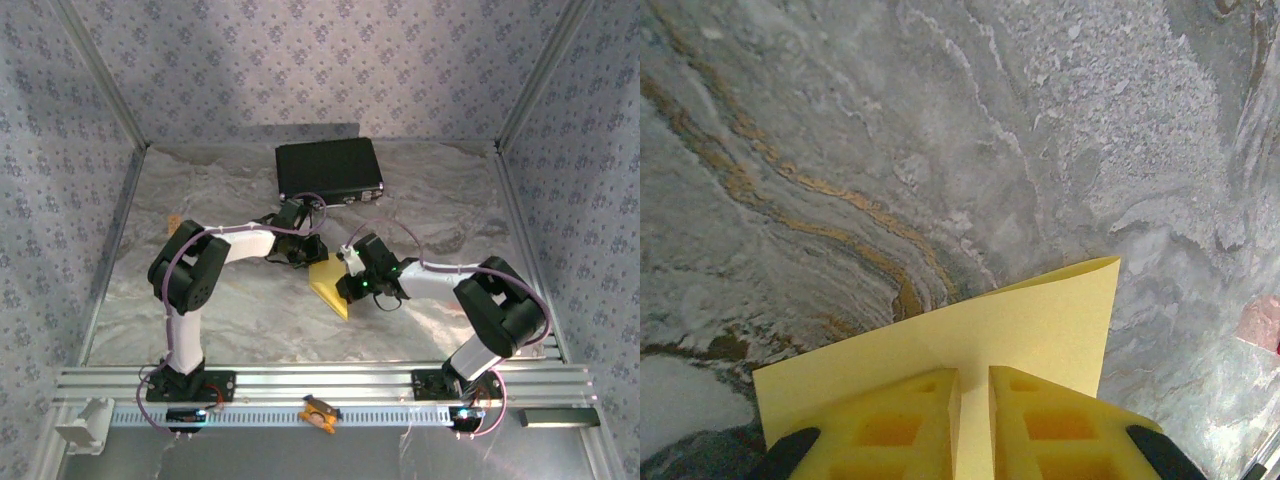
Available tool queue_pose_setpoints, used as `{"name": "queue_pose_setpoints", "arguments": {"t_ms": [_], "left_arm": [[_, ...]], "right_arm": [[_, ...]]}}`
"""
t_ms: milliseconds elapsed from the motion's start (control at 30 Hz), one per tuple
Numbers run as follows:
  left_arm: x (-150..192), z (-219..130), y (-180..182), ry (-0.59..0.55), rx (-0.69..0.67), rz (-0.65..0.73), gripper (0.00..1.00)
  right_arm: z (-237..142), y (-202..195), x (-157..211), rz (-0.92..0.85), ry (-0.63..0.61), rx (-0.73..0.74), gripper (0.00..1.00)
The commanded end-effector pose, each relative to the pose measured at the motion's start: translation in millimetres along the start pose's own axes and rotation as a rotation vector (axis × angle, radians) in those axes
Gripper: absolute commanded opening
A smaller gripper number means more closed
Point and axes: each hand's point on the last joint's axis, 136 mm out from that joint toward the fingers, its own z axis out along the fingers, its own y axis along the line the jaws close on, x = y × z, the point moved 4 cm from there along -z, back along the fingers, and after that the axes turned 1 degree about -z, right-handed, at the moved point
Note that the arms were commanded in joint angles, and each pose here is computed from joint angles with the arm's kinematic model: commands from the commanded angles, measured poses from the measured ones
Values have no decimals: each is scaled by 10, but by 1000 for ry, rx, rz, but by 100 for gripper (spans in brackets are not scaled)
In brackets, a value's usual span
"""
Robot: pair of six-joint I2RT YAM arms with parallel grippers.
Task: Fold a paper plane with a square sheet of paper (pick it up from the middle)
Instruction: Third fold the triangle at the center of the table.
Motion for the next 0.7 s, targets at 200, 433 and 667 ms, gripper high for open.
{"name": "queue_pose_setpoints", "arguments": {"t_ms": [200,433,667], "left_arm": [[67,63,78,33,-33,-8,16],[56,60,65,30,-31,-4,16],[-57,-23,-73,7,-13,30,18]], "right_arm": [[70,-45,62,46,45,7,0],[84,-57,74,51,53,14,0],[101,-72,91,55,60,19,0]]}}
